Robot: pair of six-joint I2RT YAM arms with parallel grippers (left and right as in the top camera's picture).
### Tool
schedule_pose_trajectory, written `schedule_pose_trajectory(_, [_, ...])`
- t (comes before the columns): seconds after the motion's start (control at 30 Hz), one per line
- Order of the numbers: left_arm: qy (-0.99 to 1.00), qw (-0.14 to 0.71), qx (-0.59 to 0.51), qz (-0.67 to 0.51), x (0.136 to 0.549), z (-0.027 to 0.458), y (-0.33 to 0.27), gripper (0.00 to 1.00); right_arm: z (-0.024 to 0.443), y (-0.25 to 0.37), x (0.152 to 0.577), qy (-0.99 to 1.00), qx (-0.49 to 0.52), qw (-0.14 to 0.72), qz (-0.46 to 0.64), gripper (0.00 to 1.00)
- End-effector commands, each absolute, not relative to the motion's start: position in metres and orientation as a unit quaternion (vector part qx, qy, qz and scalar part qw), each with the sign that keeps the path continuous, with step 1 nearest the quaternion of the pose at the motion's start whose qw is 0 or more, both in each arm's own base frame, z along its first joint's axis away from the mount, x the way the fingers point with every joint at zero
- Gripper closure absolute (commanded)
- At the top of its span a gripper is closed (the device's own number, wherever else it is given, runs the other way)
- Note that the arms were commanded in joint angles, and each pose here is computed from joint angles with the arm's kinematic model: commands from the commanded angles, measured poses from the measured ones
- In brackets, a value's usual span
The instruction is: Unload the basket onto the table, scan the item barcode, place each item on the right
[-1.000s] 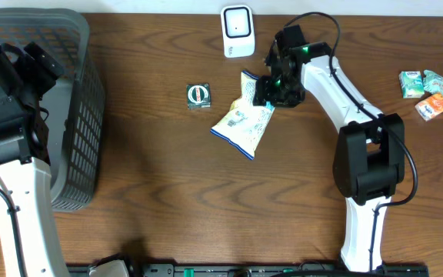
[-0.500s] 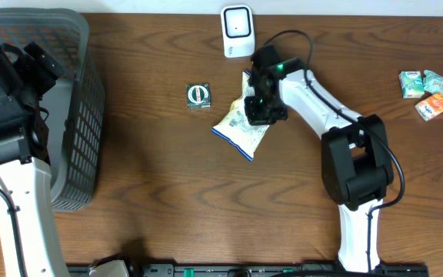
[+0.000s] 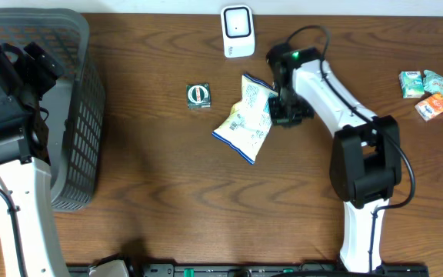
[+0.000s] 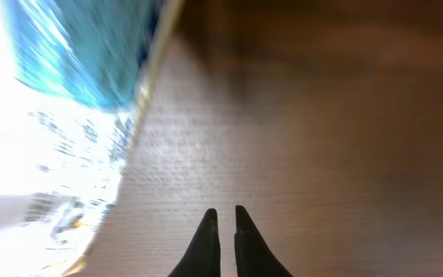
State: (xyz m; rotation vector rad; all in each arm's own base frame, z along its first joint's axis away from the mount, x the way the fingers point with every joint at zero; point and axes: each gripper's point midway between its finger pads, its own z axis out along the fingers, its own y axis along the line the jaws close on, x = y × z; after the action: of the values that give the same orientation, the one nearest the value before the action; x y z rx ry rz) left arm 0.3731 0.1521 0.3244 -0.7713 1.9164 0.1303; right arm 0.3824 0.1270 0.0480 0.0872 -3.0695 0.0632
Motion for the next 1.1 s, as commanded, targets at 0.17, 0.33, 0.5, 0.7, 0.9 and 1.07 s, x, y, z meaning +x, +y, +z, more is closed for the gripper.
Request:
schedule_pose_trajectory(0.17, [0.793,0.516,-0.318,0.059,0.373,0.331,0.154,0.02,0.085,0.219,0.379,-0.972,0.165,-0.004,-0.164,0.96])
schedule_pose_trajectory(0.33, [0.793,0.516,-0.318,0.059,0.373,0.331,0.154,0.02,0.071,0.252,0.372,-0.965,0.211,-0.028,-0.156,0.93])
schedule_pose_trajectory(0.5, [0.793,0.516,-0.318,0.059,0.373,0.331,0.154,0.02,0.037,0.251,0.361,-0.973,0.218,-0.044,-0.062,0.86])
schedule_pose_trajectory(0.7, [0.793,0.516,-0.318,0.059,0.373,0.331,0.154,0.02,0.0,0.241,0.329,-0.978,0.207,-0.013,-0.017,0.99])
schedule_pose_trajectory(0.9, [0.793,0.516,-0.318,0.058,0.373,0.331,0.154,0.02,0.001,0.233,0.294,-0.977,0.208,0.053,-0.012,0.99])
schedule_pose_trajectory(1.07, [0.793,0.516,-0.318,0.059,0.373,0.331,0.154,0.02,0.022,0.223,0.284,-0.976,0.208,0.067,-0.001,0.99])
